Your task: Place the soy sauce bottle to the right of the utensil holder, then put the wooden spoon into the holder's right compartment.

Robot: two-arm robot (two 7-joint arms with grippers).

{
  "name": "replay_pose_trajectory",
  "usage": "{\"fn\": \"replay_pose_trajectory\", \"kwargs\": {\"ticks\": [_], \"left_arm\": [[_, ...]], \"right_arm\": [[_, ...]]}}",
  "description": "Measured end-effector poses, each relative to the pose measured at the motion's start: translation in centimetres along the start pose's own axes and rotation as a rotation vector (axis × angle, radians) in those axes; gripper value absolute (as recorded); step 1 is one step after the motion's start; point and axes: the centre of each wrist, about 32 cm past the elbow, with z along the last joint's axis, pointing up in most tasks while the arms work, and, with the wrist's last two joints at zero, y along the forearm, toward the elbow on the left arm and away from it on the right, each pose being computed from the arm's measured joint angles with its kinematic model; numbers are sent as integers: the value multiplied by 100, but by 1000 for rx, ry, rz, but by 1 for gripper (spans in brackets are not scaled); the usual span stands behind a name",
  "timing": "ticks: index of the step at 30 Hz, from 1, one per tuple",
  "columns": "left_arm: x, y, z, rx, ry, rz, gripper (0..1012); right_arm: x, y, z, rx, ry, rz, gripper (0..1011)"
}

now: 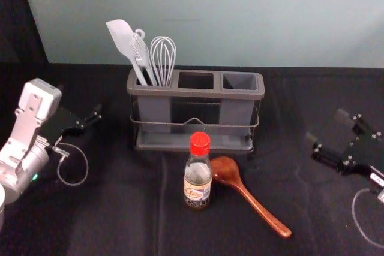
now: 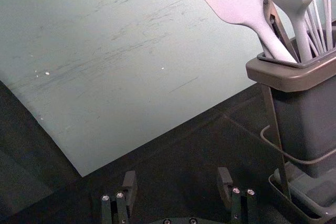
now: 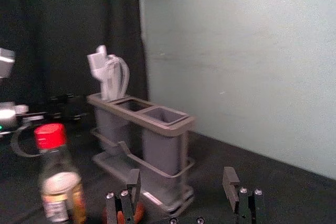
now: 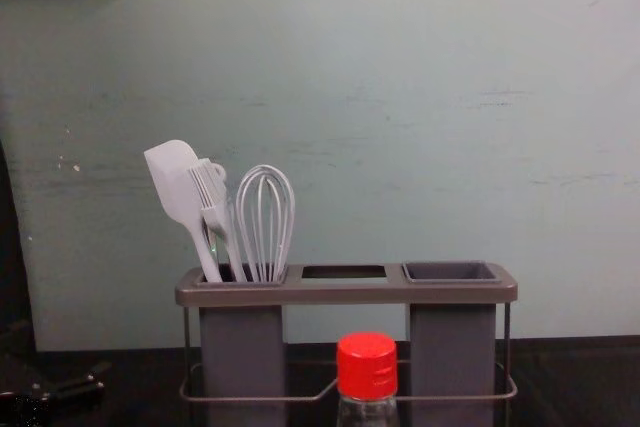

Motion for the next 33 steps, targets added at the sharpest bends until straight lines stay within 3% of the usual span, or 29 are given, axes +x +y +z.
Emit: {"fn": "replay_pose_trajectory", "kwargs": {"ticks": [8, 16, 33], "left_arm": [[0, 0, 0, 0, 0, 0, 1005], [0, 0, 0, 0, 0, 0, 1005], [0, 0, 0, 0, 0, 0, 1005]], "right_arm": [[-27, 66, -10, -32, 80, 143, 1004], [-95, 268, -47, -43, 134, 247, 1004], [-212, 729, 97, -92, 49, 388, 1004]]}}
